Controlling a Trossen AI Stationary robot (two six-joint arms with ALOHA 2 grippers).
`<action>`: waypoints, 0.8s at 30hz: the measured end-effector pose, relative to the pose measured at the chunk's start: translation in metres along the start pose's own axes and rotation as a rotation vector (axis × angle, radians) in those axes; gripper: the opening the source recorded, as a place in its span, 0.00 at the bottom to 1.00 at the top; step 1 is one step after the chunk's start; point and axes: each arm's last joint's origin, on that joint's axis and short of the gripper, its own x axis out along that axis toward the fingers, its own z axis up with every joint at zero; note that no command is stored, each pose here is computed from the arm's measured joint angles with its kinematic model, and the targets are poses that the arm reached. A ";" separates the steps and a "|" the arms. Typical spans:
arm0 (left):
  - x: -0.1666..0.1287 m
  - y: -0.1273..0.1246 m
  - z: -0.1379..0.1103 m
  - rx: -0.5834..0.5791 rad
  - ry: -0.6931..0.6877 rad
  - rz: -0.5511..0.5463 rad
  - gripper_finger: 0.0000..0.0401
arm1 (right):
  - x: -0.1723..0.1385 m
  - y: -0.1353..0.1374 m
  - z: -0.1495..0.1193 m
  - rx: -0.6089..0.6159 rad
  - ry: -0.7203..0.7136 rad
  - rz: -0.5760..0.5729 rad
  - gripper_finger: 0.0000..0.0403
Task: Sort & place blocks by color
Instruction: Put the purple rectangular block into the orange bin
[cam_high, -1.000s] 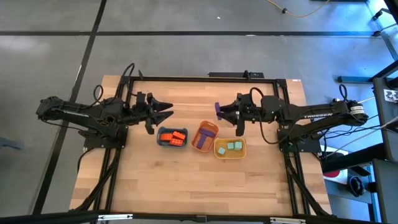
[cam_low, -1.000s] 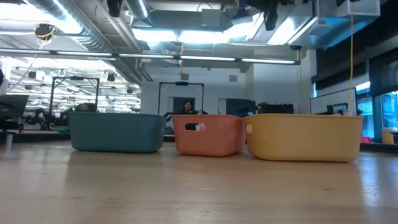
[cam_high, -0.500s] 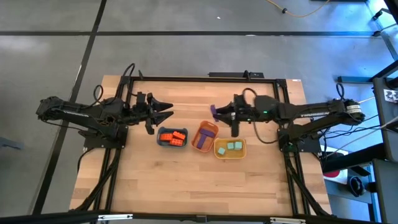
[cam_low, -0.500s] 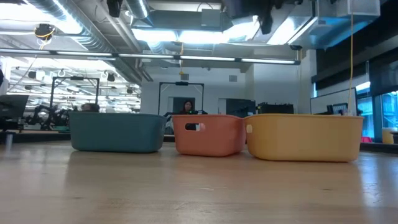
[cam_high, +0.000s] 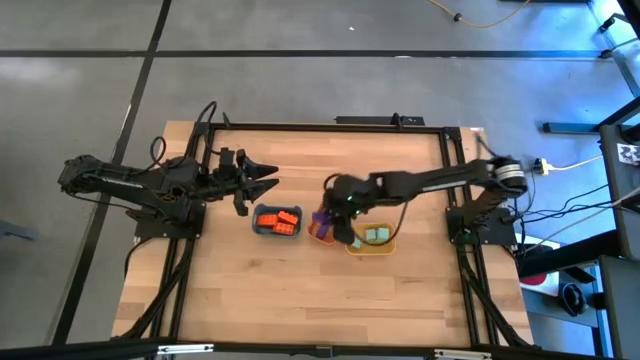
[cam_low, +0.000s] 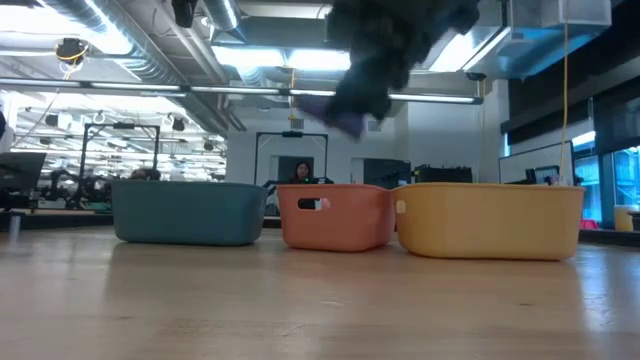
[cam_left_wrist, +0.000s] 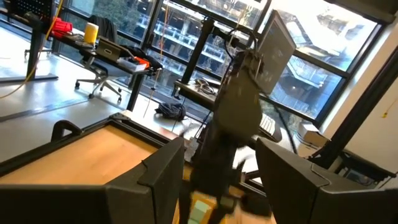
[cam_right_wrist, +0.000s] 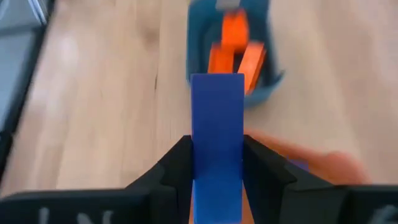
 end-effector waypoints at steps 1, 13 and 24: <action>0.000 0.000 0.000 0.000 0.000 0.000 0.48 | 0.009 0.000 -0.005 -0.005 0.034 0.001 0.27; 0.000 0.000 0.000 0.000 0.001 0.000 0.48 | 0.066 -0.010 -0.035 0.014 0.211 -0.028 0.27; 0.000 0.000 0.000 0.000 -0.001 0.004 0.48 | 0.074 -0.014 -0.041 0.054 0.233 -0.083 0.34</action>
